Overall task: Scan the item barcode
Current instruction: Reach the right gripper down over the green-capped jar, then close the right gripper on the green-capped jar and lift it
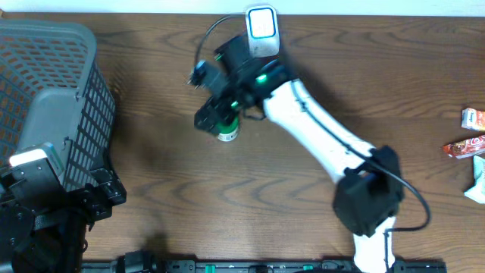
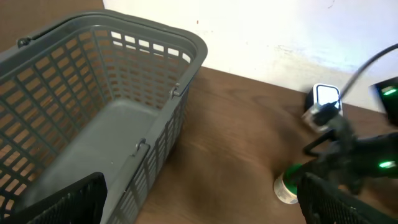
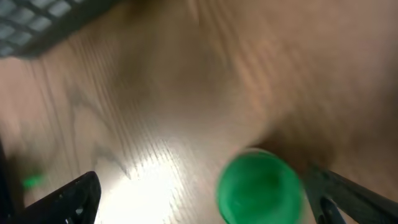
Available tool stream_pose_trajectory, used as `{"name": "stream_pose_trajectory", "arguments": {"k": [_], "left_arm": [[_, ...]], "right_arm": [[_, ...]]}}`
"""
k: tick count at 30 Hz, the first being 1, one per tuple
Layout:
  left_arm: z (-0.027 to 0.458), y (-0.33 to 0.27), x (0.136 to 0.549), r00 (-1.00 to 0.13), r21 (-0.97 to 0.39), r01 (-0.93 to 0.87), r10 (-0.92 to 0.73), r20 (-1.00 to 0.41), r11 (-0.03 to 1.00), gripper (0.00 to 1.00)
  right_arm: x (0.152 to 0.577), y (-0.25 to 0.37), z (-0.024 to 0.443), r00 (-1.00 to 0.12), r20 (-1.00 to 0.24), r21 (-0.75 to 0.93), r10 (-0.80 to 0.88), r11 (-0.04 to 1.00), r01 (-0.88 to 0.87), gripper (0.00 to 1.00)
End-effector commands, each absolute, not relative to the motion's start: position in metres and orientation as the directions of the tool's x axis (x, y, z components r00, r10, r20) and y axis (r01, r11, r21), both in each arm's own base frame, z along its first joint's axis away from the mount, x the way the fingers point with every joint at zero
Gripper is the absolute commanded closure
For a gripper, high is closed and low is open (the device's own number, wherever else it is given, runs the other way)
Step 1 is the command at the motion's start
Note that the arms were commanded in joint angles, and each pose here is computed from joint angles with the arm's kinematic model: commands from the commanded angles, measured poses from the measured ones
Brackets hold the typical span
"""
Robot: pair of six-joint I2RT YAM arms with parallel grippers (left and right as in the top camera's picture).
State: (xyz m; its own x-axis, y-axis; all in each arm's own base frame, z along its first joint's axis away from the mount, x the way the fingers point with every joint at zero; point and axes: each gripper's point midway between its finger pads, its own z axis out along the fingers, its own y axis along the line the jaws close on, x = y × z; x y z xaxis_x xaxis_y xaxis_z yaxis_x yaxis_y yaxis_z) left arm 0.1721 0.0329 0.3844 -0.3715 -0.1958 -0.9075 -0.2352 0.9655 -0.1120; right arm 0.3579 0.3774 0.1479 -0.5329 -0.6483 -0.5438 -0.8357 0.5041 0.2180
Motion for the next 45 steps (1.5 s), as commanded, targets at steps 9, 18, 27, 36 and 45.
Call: {"name": "stream_pose_trajectory", "arguments": {"k": [9, 18, 27, 36, 45], "left_arm": [[0.384, 0.031, 0.172, -0.37, -0.124, -0.226, -0.203, -0.906, 0.966, 0.02], [0.384, 0.031, 0.172, -0.37, -0.124, -0.226, -0.203, -0.906, 0.966, 0.02], [0.384, 0.031, 0.172, -0.37, -0.124, -0.226, -0.203, -0.906, 0.966, 0.02], [0.384, 0.031, 0.172, -0.37, -0.124, -0.226, -0.203, -0.906, 0.966, 0.02], [0.384, 0.031, 0.172, -0.37, -0.124, -0.226, -0.203, -0.906, 0.966, 0.02]], "right_arm": [[0.399, 0.364, 0.152, -0.759, -0.561, 0.119, -0.329, 0.876, -0.468, 0.01], [0.403, 0.356, 0.112, -0.884, -0.441, 0.226, -0.157, 0.934, -0.278, 0.01], [0.395, 0.35, 0.09, -0.928, -0.361, 0.227, -0.09, 0.957, -0.181, 0.05], [0.383, 0.353, 0.049, -0.96, -0.254, 0.233, -0.118, 0.956, -0.179, 0.03], [0.374, 0.339, 0.032, -0.972, -0.191, 0.185, -0.139, 0.967, -0.175, 0.07]]}}
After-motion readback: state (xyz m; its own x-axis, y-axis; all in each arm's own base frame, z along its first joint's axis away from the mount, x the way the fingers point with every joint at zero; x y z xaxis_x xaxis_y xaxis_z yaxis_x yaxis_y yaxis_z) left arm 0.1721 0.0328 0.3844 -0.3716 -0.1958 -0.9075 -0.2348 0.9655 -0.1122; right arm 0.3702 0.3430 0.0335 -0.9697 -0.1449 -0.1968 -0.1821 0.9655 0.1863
